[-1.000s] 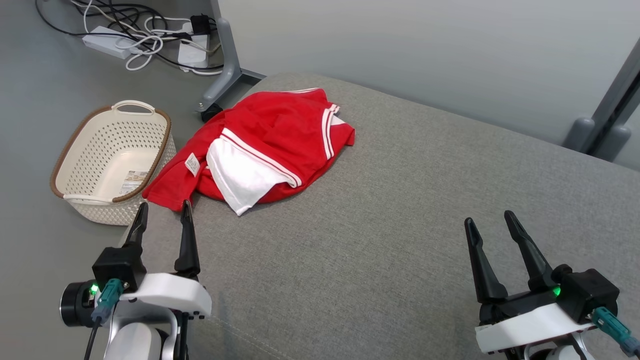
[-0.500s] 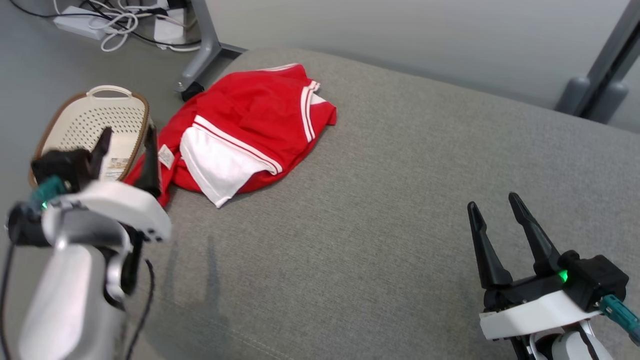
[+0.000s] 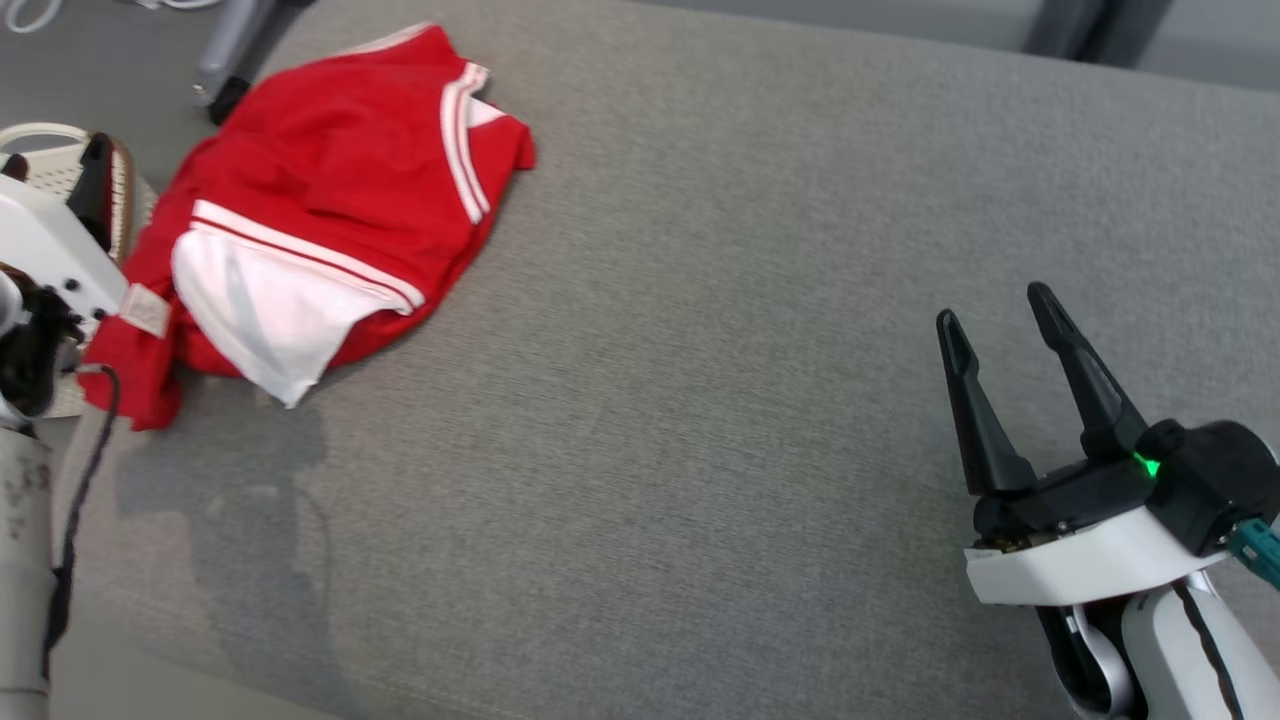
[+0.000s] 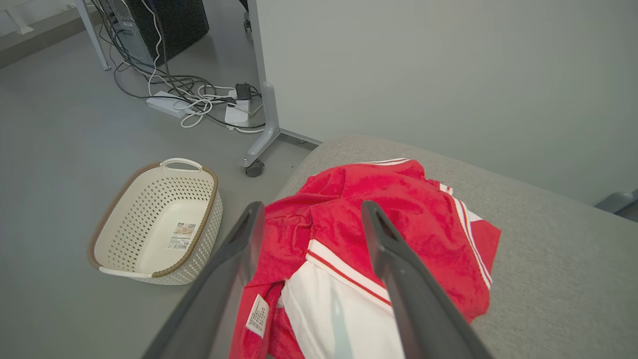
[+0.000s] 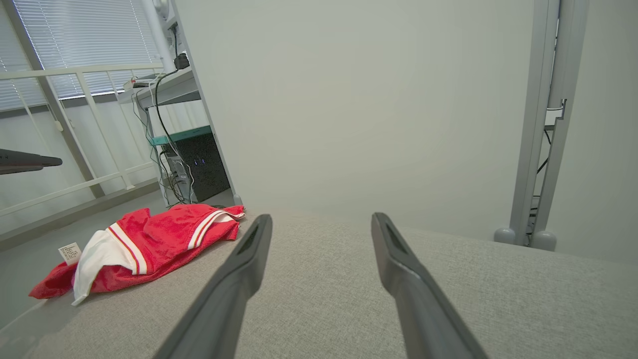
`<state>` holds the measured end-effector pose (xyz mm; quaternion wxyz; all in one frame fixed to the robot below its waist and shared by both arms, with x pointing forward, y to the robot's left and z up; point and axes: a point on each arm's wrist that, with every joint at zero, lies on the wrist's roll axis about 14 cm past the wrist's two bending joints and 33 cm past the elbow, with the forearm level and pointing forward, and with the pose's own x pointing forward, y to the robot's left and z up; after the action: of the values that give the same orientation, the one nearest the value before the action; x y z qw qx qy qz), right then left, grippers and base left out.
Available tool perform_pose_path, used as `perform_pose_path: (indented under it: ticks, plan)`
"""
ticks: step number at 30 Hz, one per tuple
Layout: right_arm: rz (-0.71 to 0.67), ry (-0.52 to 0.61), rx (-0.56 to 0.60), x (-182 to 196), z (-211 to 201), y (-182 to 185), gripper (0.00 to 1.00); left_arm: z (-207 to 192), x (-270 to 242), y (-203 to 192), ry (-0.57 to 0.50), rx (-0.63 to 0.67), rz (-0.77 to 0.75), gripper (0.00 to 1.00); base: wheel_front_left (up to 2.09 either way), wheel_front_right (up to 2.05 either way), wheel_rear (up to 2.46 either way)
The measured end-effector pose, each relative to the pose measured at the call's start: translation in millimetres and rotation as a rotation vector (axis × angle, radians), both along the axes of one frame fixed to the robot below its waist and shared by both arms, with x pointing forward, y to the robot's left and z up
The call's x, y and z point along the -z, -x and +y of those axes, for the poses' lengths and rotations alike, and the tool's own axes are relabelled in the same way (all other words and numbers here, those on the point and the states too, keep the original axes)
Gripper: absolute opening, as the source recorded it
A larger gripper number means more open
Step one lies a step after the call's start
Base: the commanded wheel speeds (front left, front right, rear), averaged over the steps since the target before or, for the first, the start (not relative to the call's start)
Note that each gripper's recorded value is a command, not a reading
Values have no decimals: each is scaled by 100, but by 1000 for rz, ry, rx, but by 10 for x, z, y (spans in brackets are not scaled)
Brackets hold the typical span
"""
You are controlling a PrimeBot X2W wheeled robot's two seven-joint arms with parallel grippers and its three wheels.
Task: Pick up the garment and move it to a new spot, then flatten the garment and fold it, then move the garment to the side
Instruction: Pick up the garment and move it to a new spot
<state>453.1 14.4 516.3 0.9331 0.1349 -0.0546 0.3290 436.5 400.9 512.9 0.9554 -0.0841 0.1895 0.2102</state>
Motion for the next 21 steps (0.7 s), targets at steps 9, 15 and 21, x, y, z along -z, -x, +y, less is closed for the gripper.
perform_pose_path:
  ticks: [9,15,21]
  plan:
    - [11,15,69,169,-263,-277,100,138,758,-317,122,-64,218,100,0,0,0]
    - [37,37,132,347,-502,-399,100,71,1281,-405,165,-58,348,100,0,0,0]
    - [67,62,164,514,-645,-441,100,-49,1581,-470,188,-26,430,100,0,0,0]
